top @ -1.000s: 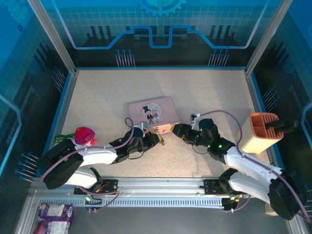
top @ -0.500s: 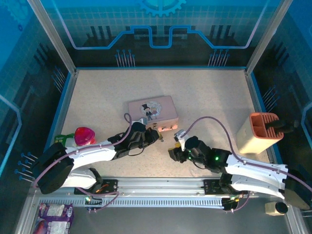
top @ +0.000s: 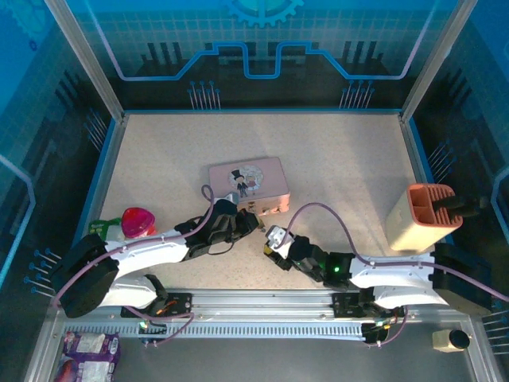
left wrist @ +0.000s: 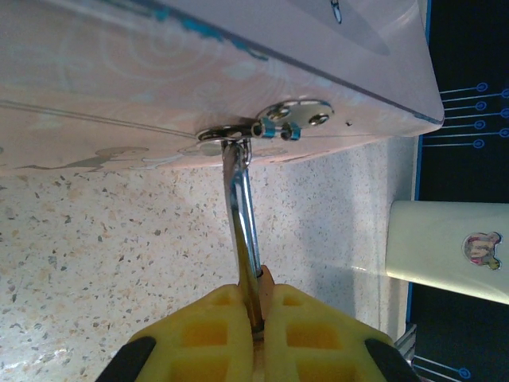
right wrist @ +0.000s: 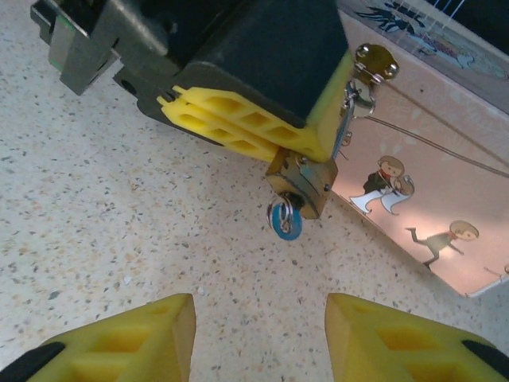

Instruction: Unlock the padlock with the key

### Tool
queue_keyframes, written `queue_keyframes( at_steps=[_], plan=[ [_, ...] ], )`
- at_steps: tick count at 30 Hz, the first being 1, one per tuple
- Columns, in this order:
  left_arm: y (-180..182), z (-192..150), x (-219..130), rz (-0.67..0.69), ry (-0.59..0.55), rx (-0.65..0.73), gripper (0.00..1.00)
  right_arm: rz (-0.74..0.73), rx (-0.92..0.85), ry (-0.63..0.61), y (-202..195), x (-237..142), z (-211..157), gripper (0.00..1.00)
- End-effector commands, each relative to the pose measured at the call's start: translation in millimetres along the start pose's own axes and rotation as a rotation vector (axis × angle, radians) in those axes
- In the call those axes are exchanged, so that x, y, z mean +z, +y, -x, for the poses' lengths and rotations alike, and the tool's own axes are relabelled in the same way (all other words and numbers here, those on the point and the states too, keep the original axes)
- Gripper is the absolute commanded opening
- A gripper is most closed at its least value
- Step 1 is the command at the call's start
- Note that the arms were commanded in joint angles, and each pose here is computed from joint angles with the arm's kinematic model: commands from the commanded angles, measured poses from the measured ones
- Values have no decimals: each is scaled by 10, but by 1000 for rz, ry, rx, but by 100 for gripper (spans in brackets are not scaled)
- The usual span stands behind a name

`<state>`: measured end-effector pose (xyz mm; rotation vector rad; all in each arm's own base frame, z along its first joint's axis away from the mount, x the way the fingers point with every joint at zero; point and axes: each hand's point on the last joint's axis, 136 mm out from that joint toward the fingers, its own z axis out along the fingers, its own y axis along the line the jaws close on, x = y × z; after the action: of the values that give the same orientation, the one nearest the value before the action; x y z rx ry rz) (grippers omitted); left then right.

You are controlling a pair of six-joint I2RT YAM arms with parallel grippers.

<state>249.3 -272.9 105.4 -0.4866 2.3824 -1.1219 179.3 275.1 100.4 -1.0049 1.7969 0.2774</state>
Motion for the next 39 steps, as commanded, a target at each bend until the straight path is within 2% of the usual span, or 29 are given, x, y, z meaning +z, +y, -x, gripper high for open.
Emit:
queue_keyframes(
  at_steps=[1, 15, 24, 39],
  plan=[
    [-452, 164, -128, -136, -55, 28, 0, -64, -51, -130, -41, 40, 303, 47],
    [-444, 137, -144, -145, -43, 14, 0, -159, -63, -86, -113, 229, 231, 36],
    [-434, 131, -144, -144, -42, 8, 0, -163, -27, -90, -91, 280, 215, 28],
    [-447, 128, -129, -150, -39, 6, 0, -203, -5, -103, -127, 313, 230, 23]
  ],
)
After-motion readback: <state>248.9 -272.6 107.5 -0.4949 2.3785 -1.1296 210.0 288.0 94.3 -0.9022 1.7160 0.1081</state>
